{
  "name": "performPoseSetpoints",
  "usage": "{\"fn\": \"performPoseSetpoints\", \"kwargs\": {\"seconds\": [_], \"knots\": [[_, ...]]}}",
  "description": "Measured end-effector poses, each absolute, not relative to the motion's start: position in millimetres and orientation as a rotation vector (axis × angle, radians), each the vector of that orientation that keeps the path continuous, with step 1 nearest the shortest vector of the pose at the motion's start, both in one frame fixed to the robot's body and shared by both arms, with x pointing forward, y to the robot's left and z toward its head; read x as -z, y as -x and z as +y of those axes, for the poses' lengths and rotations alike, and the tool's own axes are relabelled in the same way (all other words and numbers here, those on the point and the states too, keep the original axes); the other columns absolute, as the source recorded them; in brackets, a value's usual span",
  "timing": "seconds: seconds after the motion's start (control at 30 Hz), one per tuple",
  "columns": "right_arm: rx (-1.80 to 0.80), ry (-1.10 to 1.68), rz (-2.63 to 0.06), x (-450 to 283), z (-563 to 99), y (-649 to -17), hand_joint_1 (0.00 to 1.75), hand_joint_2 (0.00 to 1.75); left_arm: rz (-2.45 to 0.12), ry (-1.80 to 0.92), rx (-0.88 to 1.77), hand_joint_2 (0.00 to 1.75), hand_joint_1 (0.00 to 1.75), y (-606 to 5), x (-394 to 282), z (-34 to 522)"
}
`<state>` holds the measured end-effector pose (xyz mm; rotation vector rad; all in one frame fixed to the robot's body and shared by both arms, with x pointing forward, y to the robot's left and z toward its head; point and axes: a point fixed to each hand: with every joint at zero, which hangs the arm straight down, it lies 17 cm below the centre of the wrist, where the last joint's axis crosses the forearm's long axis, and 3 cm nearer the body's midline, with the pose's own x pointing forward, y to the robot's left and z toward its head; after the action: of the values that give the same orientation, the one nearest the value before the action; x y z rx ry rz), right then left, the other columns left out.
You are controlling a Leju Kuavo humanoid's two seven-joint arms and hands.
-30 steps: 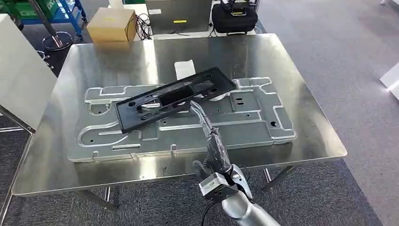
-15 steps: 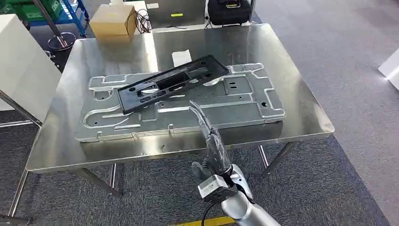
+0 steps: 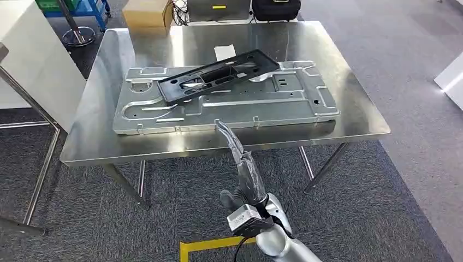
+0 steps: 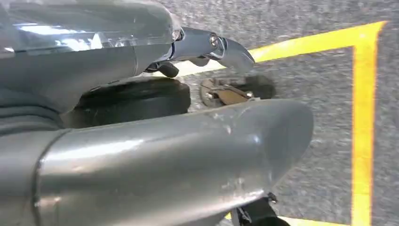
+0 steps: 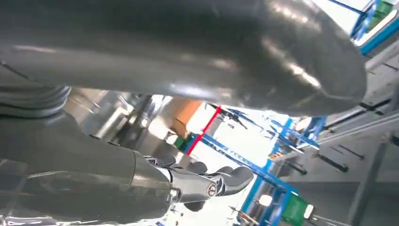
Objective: Take the parts from the cabinet and place them on the table.
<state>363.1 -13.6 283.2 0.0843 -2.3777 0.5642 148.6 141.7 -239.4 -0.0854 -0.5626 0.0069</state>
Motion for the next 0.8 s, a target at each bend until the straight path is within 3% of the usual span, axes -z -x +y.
{"fn": "performPoseSetpoints", "kwargs": {"seconds": [0.23,0.4,0.5,0.6,0.8], "knots": [[-0.566,-0.092,-2.365,-279,-8,-362,0.0,0.0,-0.558,0.087,-0.002,0.0,0.0,-148,240,140],[-0.539,-0.033,-2.244,-235,-13,-372,0.0,0.0,-0.538,0.071,0.019,0.0,0.0,-142,243,144],[-0.491,0.11,-2.045,-155,-48,-400,0.0,0.0,-0.51,0.049,0.04,0.0,0.0,-137,247,149],[-0.369,0.278,-1.774,-53,-126,-422,0.0,0.0,-0.483,0.026,0.056,0.0,0.0,-133,251,157],[-0.271,0.419,-1.37,81,-221,-380,0.0,0.0,-0.464,0.009,0.062,0.0,0.0,-129,253,163]]}}
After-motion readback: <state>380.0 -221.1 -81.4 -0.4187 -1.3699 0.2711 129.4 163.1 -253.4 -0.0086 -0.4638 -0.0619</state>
